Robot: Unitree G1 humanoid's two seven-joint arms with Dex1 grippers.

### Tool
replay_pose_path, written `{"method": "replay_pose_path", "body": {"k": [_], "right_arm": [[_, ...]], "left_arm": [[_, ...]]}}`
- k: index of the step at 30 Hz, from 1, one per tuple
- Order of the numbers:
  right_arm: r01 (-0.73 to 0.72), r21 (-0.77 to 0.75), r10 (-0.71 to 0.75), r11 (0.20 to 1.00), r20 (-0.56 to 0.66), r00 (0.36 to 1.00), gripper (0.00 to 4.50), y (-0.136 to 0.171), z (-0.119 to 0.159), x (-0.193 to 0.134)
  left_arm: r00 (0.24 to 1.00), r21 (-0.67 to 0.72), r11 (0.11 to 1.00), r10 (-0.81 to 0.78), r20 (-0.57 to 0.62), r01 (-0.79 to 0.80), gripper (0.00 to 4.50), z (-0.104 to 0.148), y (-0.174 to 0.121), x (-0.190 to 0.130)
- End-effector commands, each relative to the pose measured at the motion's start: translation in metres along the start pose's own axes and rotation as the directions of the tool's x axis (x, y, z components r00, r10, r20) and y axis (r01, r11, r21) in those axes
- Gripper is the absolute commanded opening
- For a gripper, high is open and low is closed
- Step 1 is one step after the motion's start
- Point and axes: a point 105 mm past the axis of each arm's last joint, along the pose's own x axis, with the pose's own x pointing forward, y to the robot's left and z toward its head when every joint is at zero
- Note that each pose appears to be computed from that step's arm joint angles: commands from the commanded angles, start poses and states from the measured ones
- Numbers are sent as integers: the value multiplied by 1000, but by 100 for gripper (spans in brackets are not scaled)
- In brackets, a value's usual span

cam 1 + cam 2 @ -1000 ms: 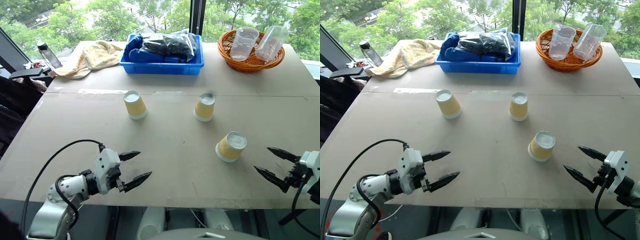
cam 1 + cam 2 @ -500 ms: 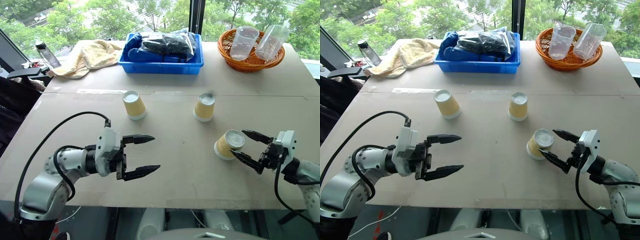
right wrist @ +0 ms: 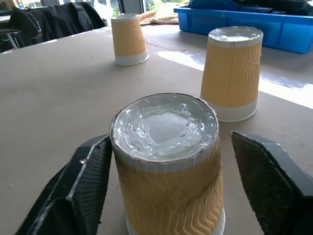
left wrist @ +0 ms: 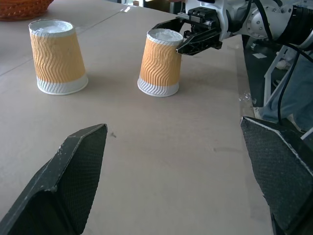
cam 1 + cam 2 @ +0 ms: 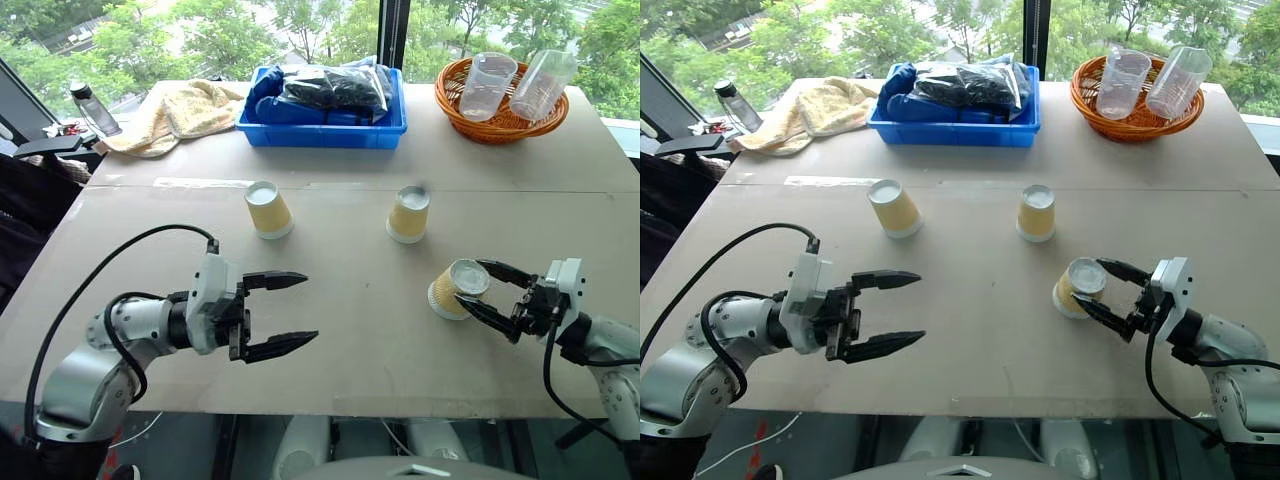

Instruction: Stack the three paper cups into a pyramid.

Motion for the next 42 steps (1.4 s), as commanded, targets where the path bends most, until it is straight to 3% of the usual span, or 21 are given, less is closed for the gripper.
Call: {"method": "replay_pose_path", "body": {"k": [1,2,7,15,20,21,23,25,26,33,37,39,42], "right_arm": [[-13,-21,14,1000,36,999,204,2,9,0],[-14,-25,15,1000,38,999,186,2,9,0],[-95,-42,96,995,37,995,184,16,9,16],[-317,-62,321,946,70,944,184,54,7,76],[-402,-73,407,913,72,911,184,66,6,92],[-417,-61,420,907,73,904,262,68,6,92],[-449,-37,451,893,60,891,320,72,6,91],[-464,-46,466,885,53,883,419,75,6,90],[-448,-68,453,891,70,889,444,73,10,91],[-328,-114,340,938,108,934,444,38,37,78],[-150,-192,184,970,174,967,444,1,66,81],[-29,-205,67,978,182,981,444,-22,71,89],[38,-213,-1,976,170,985,444,-37,65,104]], "left_arm": [[1000,43,999,-4,25,3,450,11,-2,-1],[1000,41,999,-3,29,2,450,12,-2,-1],[1000,50,999,-8,23,7,450,12,-3,-5],[995,101,990,-98,-20,99,450,17,-5,-29],[991,132,983,-118,-60,125,450,20,-2,-41],[991,135,982,-121,-64,129,450,21,-2,-42],[990,139,982,-123,-69,131,450,22,-1,-44],[990,140,982,-118,-74,128,450,21,0,-45],[990,142,982,-116,-78,127,450,21,0,-45],[995,172,981,-84,-48,91,450,31,8,-46],[999,198,980,-2,35,-5,450,50,25,-43],[1000,212,977,25,17,-28,450,50,32,-40],[995,211,972,95,27,-98,450,52,44,-34]]}}
